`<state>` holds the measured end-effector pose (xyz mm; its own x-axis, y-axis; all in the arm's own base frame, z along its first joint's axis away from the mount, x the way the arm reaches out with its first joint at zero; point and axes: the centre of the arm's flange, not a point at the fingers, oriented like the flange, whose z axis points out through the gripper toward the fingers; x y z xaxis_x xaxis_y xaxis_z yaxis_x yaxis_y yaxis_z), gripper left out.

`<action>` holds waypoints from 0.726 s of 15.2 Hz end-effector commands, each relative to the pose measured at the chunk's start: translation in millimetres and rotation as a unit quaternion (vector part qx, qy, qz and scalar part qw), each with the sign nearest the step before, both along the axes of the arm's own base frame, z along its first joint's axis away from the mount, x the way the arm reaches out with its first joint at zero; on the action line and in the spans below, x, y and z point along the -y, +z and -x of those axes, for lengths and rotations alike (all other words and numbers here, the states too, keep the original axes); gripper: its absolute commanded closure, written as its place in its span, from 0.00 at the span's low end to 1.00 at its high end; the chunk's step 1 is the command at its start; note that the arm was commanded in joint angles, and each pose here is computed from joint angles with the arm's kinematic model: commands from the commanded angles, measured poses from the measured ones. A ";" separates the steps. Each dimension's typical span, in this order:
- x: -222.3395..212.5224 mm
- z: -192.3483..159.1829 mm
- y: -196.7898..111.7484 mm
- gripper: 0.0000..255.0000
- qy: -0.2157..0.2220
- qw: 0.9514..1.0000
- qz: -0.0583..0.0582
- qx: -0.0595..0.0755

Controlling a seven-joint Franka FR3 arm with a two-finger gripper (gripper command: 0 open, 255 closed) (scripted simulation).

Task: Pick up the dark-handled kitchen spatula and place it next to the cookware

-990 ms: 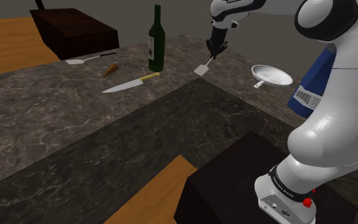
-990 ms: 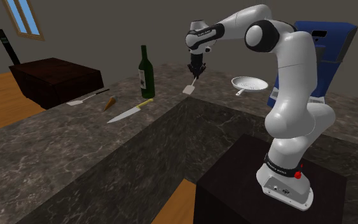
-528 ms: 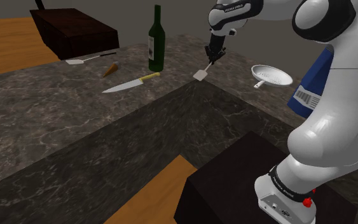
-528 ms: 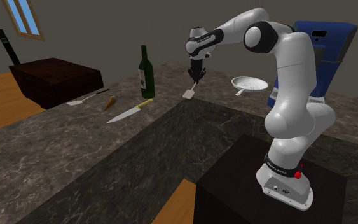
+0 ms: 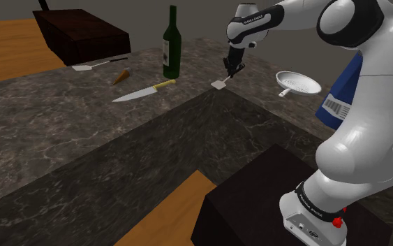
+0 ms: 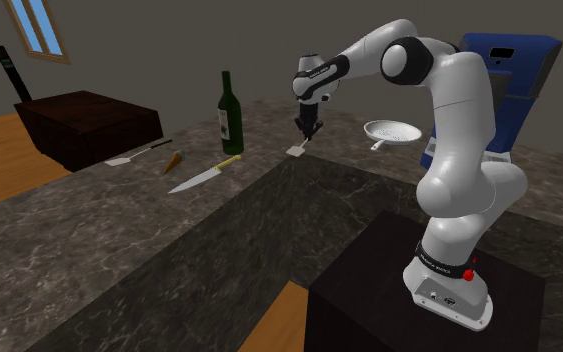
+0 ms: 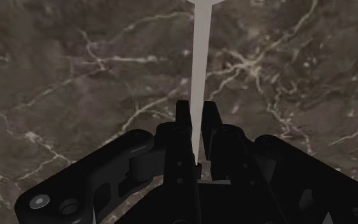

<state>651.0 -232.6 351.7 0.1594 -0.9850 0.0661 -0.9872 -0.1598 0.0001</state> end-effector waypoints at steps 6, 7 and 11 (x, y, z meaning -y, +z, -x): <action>0.0 -0.2 -1.2 1.00 0.000 1.000 0.000 0.000; 0.0 -0.2 -1.2 0.00 0.000 1.000 0.000 0.000; 0.0 -0.2 -1.2 0.00 0.000 1.000 0.000 0.000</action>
<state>651.2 -232.5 350.5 0.1593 -0.9850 0.0664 -0.9872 -0.1597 -0.0004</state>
